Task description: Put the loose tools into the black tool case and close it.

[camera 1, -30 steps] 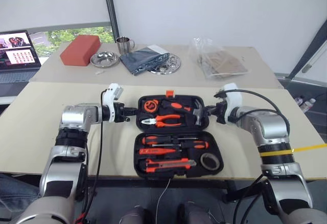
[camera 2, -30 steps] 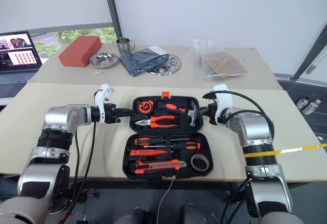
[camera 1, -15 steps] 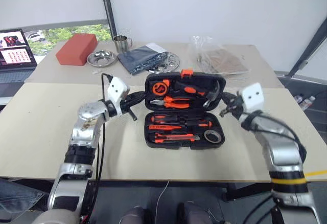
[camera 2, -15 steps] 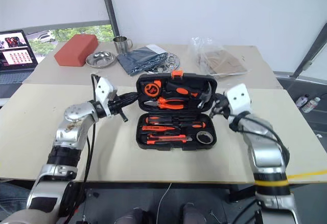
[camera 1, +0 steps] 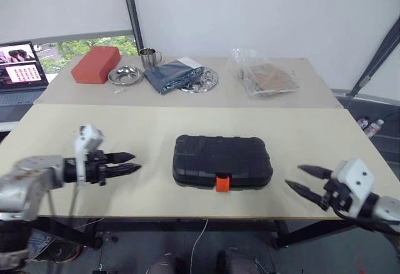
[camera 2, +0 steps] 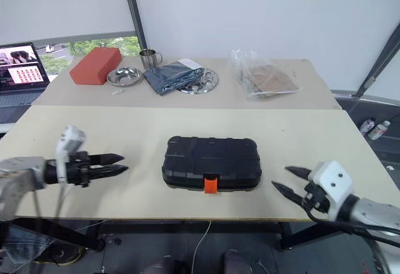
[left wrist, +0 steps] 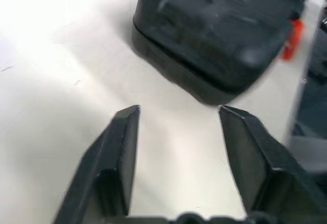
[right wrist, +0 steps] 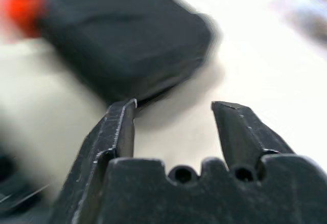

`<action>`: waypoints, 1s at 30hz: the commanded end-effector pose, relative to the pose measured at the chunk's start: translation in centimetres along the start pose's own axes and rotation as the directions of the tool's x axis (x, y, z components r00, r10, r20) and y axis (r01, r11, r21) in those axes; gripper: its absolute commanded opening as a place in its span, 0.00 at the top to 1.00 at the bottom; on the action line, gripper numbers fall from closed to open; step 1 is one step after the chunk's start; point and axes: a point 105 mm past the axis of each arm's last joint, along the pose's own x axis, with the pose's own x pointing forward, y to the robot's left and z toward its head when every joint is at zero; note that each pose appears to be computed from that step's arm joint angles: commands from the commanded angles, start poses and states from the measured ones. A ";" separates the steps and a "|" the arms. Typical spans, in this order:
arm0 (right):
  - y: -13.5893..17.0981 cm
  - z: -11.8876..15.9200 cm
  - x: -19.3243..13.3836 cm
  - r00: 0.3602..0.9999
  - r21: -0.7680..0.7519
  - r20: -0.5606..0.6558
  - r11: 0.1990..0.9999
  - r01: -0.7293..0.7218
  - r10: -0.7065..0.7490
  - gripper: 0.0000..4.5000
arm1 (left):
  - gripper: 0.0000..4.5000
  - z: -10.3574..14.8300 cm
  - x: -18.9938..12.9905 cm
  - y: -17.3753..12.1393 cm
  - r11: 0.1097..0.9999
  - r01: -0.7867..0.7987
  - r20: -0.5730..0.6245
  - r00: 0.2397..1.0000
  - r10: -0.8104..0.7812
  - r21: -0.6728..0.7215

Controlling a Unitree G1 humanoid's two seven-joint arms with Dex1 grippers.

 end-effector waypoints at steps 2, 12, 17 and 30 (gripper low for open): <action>2.9 -0.7 1.2 0.985 -0.009 -0.048 0.986 -0.166 0.165 0.52 | 0.44 -0.1 2.7 3.7 0.991 -0.086 -0.030 0.996 0.089 0.106; 1.9 -0.6 6.7 0.978 -0.131 -0.076 0.970 -0.203 0.194 1.00 | 0.98 6.0 15.8 4.3 0.902 -0.025 0.023 1.000 0.017 0.431; -1.3 -0.6 8.3 0.997 -0.146 -0.072 0.989 -0.034 0.024 1.00 | 0.98 2.9 17.5 1.6 0.836 0.249 -0.185 0.966 -0.180 0.489; -0.7 1.9 3.3 0.997 0.071 0.058 0.996 0.053 -0.057 1.00 | 0.98 9.2 14.0 -1.2 0.858 0.416 0.052 0.891 -0.451 0.303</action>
